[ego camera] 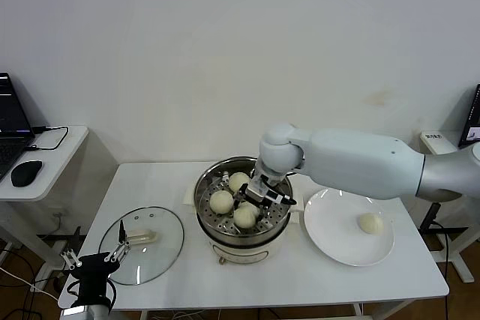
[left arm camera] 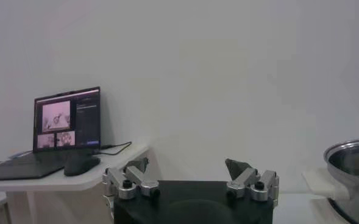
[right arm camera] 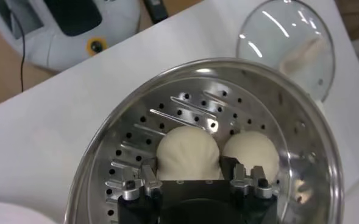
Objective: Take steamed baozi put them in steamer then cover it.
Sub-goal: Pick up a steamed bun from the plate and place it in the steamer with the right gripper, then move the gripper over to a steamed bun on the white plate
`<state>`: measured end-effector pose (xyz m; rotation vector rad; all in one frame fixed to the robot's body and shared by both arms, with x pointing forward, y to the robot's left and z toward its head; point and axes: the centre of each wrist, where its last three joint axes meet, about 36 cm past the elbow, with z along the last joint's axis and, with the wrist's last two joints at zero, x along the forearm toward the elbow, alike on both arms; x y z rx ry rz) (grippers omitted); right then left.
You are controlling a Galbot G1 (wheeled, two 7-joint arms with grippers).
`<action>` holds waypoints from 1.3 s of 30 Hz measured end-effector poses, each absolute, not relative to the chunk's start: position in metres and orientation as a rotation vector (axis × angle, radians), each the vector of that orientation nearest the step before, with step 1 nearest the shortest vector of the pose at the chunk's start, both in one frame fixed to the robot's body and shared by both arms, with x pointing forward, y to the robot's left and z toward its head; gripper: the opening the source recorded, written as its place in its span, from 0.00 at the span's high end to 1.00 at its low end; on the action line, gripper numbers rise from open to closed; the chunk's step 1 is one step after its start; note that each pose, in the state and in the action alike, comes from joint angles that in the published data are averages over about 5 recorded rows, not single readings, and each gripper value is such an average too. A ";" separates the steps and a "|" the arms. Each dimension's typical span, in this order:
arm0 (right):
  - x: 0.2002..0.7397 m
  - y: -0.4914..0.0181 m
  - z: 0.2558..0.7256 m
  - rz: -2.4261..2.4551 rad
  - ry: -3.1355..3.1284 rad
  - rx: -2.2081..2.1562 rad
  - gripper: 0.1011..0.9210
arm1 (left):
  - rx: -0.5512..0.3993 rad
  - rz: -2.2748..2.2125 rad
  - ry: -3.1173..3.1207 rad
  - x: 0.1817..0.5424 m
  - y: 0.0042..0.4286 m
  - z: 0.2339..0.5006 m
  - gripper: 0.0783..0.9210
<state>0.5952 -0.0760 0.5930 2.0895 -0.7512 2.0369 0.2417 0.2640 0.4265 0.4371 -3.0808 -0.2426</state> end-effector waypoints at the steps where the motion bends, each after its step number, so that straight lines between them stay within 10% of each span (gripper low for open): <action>1: 0.595 -0.076 0.593 2.039 -0.747 2.093 0.34 | 0.437 -0.242 -3.080 0.242 0.264 0.426 0.12; 9: 0.596 -0.082 0.602 2.047 -0.778 2.105 0.13 | 0.433 -0.242 -3.085 0.241 0.263 0.428 0.12; 25: 0.604 -0.190 0.666 1.834 -1.248 1.783 0.12 | 0.399 -0.251 -3.100 0.245 0.264 0.430 0.12; 39: 0.579 -0.343 0.628 1.568 -1.454 1.395 0.12 | 0.347 -0.257 -3.103 0.246 0.260 0.429 0.12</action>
